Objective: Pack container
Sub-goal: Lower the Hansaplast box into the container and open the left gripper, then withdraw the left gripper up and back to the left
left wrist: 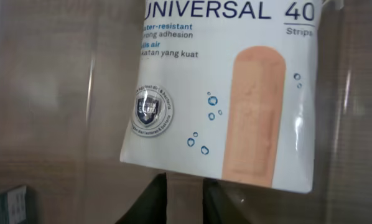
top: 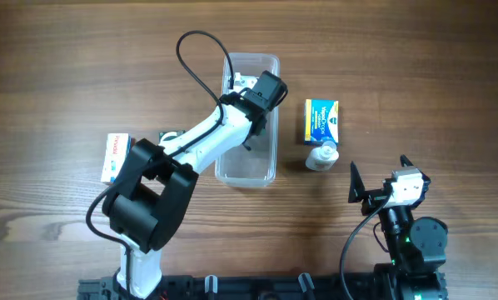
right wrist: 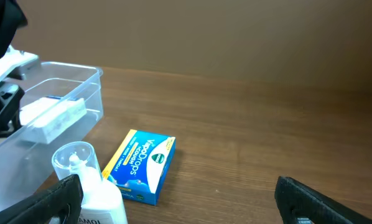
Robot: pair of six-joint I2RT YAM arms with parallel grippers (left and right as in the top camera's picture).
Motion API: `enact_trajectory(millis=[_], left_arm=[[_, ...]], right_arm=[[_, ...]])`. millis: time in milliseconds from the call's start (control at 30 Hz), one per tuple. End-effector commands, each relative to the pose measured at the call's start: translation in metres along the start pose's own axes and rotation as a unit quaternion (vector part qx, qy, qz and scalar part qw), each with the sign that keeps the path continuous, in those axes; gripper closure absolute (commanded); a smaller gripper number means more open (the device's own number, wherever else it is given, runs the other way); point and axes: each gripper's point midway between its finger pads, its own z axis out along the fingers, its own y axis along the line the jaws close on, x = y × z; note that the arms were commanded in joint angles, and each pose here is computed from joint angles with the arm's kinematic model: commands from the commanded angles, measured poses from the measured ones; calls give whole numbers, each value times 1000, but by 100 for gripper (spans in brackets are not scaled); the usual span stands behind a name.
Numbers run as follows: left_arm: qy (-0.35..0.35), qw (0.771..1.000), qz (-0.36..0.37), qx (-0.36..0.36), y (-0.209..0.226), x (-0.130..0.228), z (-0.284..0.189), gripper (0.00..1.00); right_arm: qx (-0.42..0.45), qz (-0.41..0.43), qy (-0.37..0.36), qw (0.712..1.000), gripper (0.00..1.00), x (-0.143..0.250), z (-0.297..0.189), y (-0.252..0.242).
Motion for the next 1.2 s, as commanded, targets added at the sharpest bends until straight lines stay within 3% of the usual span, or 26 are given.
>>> enact_trajectory(millis=[0,267,333,367,500,900,1167], left_arm=[[-14,1000,23,-12,2,-4,4,76],[-14,1000,23,-11,2,-4,4,67],[-11,1000,24,-13,3,-2,4,59],[-7,1000,26,-15,4,-1,4,50],[2,999,31,-20,9,3,-2,41],[5,998,17,58,-7,-3,-36,35],[19,991,11,131,-29,-2,-49,37]], right_arm=[[-6,-2,-3,1000,0,-1,0,2],[-6,-2,-3,1000,0,-1,0,2],[-6,-2,-3,1000,0,-1,0,2],[-6,-2,-3,1000,0,-1,0,2],[-6,-2,-3,1000,0,-1,0,2],[-6,-2,-3,1000,0,-1,0,2],[-6,-2,-3,1000,0,-1,0,2]])
